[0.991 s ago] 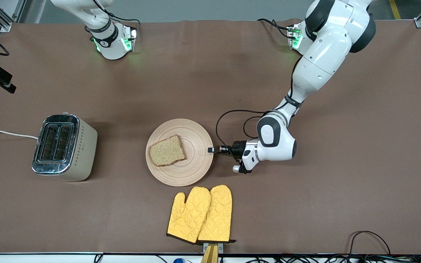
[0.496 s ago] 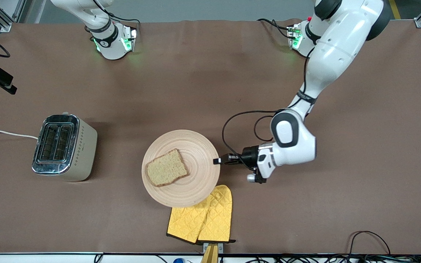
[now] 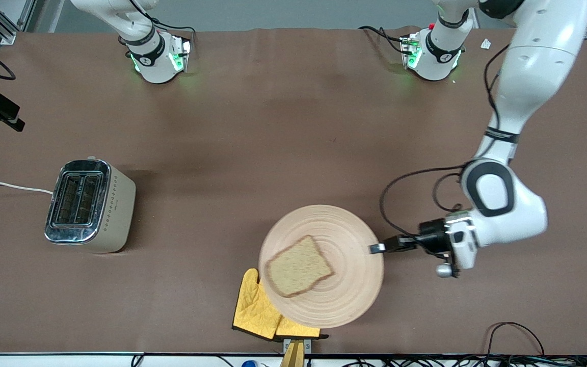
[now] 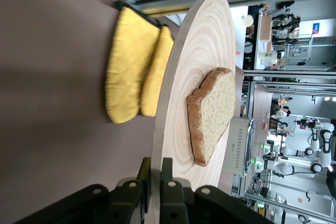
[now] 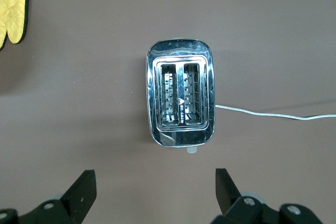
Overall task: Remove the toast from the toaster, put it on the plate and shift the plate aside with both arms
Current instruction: 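Slide the plate with bread away from the toaster using the left gripper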
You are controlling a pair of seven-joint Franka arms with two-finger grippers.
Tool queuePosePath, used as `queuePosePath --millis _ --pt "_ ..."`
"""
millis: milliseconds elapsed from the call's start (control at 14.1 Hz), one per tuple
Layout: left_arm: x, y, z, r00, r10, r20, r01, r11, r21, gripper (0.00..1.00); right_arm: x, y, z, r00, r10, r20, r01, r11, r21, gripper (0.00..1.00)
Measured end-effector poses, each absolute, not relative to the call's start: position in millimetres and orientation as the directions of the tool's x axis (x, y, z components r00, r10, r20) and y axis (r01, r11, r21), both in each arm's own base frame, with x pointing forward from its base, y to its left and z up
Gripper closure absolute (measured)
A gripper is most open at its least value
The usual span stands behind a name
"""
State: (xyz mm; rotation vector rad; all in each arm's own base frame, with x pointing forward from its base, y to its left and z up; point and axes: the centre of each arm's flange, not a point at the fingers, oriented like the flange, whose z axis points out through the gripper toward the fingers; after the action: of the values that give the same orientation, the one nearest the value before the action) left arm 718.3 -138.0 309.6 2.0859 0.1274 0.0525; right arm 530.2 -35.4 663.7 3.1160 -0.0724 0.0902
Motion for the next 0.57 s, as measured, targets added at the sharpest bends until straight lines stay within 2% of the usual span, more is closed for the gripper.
queuePosePath --millis 283,566 --pt "710 -28 301 0.999 0.031 -0.032 0.043 -0.487 0.872 0.9 530 -35 664 0.997 -0.045 0.058 -0.046 -0.999 0.022 0.0" --pt "685 48 264 0.999 -0.05 -0.02 -0.007 -0.488 0.873 0.9 530 -35 664 0.997 -0.044 0.058 -0.046 -0.999 0.022 0.0"
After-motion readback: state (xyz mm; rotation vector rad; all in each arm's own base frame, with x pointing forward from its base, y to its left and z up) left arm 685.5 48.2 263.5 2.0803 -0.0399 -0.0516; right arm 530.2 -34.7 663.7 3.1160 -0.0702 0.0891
